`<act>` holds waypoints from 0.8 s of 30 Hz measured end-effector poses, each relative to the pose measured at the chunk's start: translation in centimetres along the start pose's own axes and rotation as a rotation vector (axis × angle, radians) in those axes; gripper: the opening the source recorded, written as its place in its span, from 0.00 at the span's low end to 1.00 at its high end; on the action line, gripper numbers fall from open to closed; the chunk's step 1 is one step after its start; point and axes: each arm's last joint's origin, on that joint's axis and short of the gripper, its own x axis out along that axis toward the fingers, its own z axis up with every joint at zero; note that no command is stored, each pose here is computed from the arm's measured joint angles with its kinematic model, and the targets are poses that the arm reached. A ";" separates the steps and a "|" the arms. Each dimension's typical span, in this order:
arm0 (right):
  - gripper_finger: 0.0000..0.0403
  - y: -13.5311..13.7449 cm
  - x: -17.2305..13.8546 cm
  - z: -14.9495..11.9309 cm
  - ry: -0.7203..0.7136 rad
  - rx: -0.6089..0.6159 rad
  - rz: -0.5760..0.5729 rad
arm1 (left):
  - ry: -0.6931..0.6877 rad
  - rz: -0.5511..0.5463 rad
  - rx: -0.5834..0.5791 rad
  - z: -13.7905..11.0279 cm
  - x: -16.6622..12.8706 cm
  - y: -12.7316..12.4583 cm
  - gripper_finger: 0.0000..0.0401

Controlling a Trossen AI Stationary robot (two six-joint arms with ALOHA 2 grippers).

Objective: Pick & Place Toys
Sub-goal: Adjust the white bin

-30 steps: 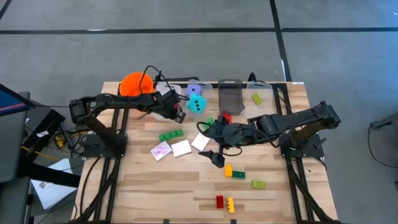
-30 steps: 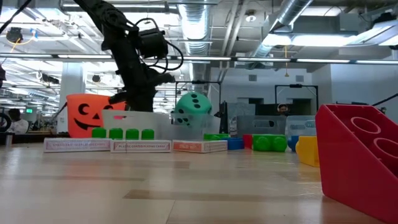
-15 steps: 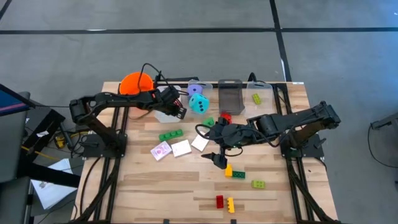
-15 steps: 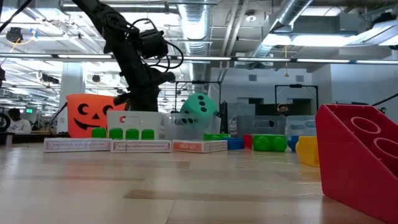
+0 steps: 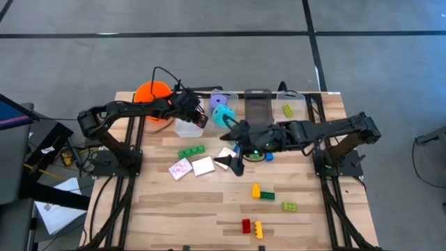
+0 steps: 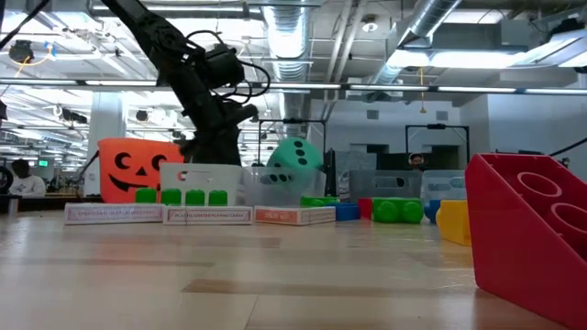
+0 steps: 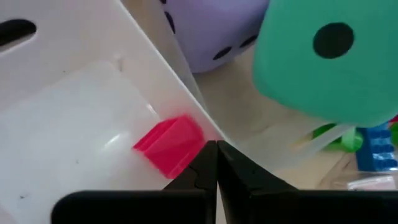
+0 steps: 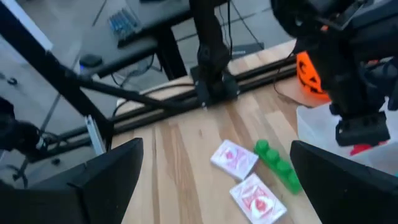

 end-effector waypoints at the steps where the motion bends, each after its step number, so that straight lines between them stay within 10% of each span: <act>1: 0.99 -0.2 0.0 0.2 -0.009 0.005 -0.002 | -0.001 -0.007 0.001 0.0 0.1 0.0 0.00; 24: 0.99 -1.8 0.4 0.8 -0.019 0.039 -0.048 | -0.010 -0.134 -0.001 1.5 3.9 -0.7 0.00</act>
